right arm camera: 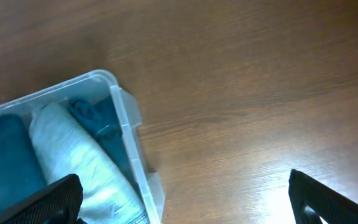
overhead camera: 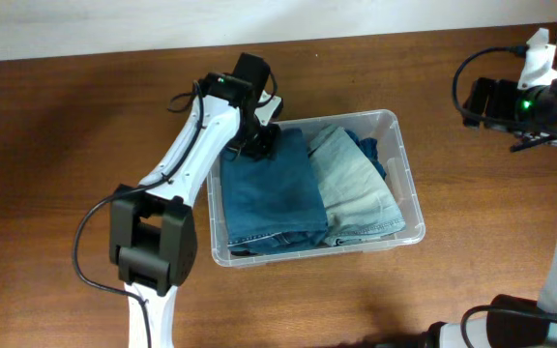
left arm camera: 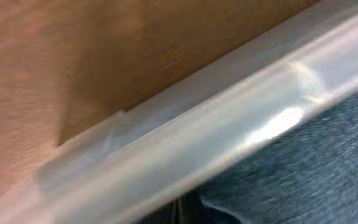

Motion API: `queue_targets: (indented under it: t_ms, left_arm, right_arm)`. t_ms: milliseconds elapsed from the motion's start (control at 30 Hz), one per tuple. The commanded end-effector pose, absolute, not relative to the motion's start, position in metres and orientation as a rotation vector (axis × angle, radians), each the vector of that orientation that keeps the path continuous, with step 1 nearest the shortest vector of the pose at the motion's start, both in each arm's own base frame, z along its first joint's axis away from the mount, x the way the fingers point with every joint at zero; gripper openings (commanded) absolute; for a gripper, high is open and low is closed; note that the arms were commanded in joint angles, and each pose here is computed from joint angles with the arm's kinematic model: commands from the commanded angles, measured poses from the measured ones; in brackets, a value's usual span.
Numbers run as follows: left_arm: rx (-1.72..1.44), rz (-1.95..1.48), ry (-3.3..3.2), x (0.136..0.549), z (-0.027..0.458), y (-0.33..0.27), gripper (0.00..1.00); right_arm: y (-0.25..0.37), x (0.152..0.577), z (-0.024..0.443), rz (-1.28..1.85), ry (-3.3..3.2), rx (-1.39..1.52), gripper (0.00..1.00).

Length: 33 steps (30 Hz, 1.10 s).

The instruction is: Pack container

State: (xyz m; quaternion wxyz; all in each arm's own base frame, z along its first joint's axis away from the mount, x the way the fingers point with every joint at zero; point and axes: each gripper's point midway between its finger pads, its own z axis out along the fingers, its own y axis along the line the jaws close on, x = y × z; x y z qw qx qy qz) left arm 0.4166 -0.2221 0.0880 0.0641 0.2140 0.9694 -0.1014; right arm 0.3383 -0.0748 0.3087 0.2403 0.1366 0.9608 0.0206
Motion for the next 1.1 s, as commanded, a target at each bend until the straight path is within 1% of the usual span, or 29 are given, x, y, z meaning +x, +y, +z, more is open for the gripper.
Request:
queue_targets:
  t_ms: [0,33,100,133,167,267,300,367,400,433,600,767,833,933,967,1000,1067]
  left_arm:
    - [0.531,-0.228,2.653,0.441,0.207,-0.194,0.26]
    - [0.513,-0.236,2.580,0.442,0.237,-0.188,0.48]
    - [0.469,-0.241,2.475,0.440,0.280,-0.176,0.74]
    - [0.442,-0.229,2.431,0.438,0.299,-0.167,0.92]
    - [0.405,-0.198,2.393,0.435,0.317,-0.153,0.99]
    - [0.308,-0.135,2.359,0.428,0.340,-0.119,0.99]
    - [0.258,-0.106,2.372,0.426,0.342,-0.100,0.99]
    - [0.177,-0.072,2.411,0.426,0.336,-0.069,0.99]
    - [0.116,-0.048,2.438,0.429,0.329,-0.047,0.99]
    - [0.085,-0.035,2.449,0.432,0.324,-0.036,0.99]
    - [-0.039,0.002,2.531,0.440,0.294,0.008,0.99]
    - [-0.079,-0.010,2.592,0.423,0.288,0.026,0.99]
    - [-0.064,0.002,2.577,0.414,0.299,0.029,0.99]
    - [-0.053,0.013,2.493,0.390,0.329,0.028,0.99]
    - [-0.050,0.015,2.456,0.378,0.339,0.027,1.00]
    - [-0.037,0.025,2.358,0.344,0.350,0.024,0.99]
    - [-0.024,0.029,2.300,0.323,0.347,0.021,0.99]
  right_arm:
    - [-0.049,0.336,0.305,0.130,2.673,0.243,0.98]
    - [-0.040,0.334,0.304,0.138,2.694,0.201,0.98]
    - [-0.018,0.330,0.300,0.159,2.730,0.112,0.98]
    - [-0.005,0.328,0.297,0.172,2.748,0.056,0.99]
    - [0.017,0.325,0.292,0.191,2.773,-0.036,0.98]
    - [0.051,0.322,0.279,0.219,2.805,-0.150,0.98]
    - [0.052,0.330,0.273,0.179,2.794,-0.068,0.99]
    - [0.040,0.353,0.275,0.124,2.711,0.001,0.99]
    - [0.030,0.375,0.283,0.093,2.622,-0.027,0.98]
    - [0.025,0.386,0.288,0.076,2.575,-0.052,0.98]
    - [0.003,0.420,0.308,0.027,2.420,-0.033,0.98]
    - [-0.001,0.406,0.306,0.021,2.461,-0.025,0.98]
    - [-0.002,0.396,0.305,0.019,2.478,-0.019,0.98]
    - [0.000,0.376,0.307,0.019,2.450,-0.023,0.98]
    - [0.000,0.363,0.307,0.018,2.407,-0.024,0.98]
    - [0.000,0.333,0.302,0.015,2.301,-0.024,0.99]
    - [0.001,0.315,0.296,0.012,2.236,-0.026,0.98]
